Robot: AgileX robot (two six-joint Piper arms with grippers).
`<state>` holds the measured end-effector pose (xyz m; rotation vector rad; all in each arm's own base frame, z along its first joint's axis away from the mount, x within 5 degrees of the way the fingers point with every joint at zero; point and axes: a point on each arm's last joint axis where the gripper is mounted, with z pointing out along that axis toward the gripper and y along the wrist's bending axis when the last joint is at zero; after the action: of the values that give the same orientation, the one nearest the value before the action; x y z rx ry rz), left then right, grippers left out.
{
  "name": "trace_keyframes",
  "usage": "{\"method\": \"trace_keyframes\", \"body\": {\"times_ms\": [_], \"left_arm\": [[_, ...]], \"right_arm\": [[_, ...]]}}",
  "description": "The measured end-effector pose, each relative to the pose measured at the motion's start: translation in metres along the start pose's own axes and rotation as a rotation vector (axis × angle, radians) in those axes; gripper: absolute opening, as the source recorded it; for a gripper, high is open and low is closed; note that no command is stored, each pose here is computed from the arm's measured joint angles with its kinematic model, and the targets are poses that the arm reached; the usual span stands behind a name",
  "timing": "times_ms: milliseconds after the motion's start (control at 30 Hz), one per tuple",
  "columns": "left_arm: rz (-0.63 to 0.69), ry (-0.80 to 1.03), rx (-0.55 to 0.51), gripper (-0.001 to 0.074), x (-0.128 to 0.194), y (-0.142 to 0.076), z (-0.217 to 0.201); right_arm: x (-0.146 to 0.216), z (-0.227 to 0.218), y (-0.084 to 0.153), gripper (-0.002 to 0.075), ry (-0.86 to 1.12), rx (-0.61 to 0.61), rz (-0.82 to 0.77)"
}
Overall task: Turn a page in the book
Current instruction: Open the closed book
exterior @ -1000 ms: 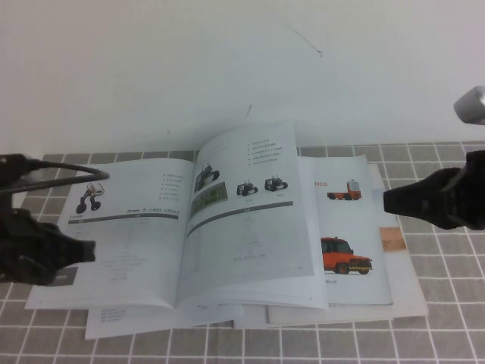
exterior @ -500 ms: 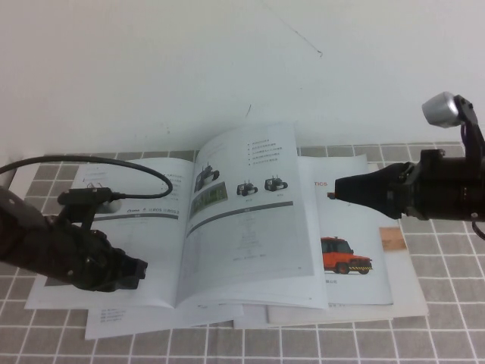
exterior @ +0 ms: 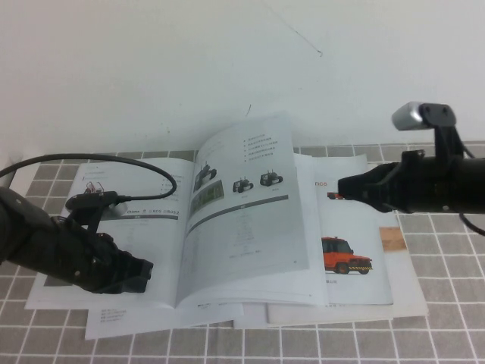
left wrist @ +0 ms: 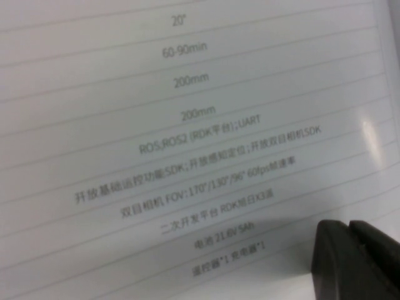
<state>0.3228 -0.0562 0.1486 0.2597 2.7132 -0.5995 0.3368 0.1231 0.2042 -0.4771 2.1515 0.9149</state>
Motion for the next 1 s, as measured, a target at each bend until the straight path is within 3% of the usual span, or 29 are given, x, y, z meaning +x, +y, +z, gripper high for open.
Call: {"method": "trace_keyframes", "body": {"times_ms": [333, 700, 1000], "left_arm": [[0.007, -0.003, 0.009, -0.0004, 0.000, -0.001, 0.000], [0.035, -0.034, 0.051, -0.0004, -0.003, -0.005, 0.000], [0.037, -0.034, 0.104, -0.0004, -0.003, -0.010, -0.001]], "right_arm": [[0.020, 0.052, 0.011, 0.0011, 0.139, -0.054, -0.031], [0.011, 0.055, 0.035, 0.0010, 0.053, -0.316, -0.036], [0.012, 0.071, 0.066, 0.0010, 0.072, -0.365, -0.110]]}}
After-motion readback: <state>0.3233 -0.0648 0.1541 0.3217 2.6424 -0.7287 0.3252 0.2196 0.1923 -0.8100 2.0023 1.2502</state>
